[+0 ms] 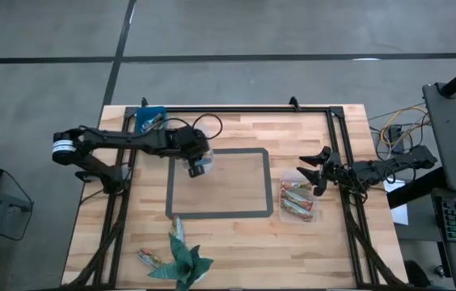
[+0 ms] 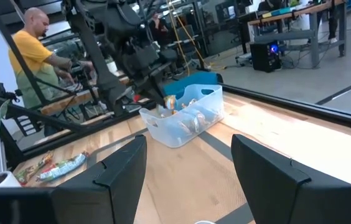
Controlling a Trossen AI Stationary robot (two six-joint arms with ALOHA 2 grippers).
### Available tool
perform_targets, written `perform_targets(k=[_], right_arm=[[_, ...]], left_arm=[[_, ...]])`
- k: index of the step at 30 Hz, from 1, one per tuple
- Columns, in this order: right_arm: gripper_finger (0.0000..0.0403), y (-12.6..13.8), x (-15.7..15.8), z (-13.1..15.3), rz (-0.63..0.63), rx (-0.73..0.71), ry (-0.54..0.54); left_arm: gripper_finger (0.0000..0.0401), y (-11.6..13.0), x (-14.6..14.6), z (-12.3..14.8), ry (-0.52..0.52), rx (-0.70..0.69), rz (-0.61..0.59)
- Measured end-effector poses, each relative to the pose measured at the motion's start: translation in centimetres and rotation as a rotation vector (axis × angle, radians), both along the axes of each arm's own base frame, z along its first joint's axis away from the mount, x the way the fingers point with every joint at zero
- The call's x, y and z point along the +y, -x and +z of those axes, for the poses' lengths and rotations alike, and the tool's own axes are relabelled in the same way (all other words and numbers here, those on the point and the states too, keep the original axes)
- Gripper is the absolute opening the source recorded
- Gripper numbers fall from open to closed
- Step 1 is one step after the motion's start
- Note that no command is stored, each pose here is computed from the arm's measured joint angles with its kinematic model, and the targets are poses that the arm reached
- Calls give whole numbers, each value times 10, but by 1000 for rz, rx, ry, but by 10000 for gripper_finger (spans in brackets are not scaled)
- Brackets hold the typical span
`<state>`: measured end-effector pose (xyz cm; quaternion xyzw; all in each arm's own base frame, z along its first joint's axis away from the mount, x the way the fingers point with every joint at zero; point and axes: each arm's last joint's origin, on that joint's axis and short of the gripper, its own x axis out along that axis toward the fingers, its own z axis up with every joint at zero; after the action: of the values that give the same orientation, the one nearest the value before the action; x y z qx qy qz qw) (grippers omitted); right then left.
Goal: Pick and place Granola Bars by type
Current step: Put the yellow granola bar into the left transparent bin
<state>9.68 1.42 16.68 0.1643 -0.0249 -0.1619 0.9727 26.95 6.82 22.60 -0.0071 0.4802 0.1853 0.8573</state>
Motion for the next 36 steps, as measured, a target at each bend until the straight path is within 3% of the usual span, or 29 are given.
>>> perform_targets(k=[7, 16, 24, 36], right_arm=[[224, 0, 0, 0, 1, 0, 0], [224, 0, 0, 0, 0, 0, 0], [224, 0, 0, 0, 1, 1, 0], [224, 0, 0, 0, 0, 1, 0]], left_arm=[[0, 3, -2, -15, 64, -35, 46], [0, 4, -5, -30, 174, -101, 17], [1, 5, -5, -33, 200, -113, 39], [106, -1, -3, -15, 160, -109, 27]])
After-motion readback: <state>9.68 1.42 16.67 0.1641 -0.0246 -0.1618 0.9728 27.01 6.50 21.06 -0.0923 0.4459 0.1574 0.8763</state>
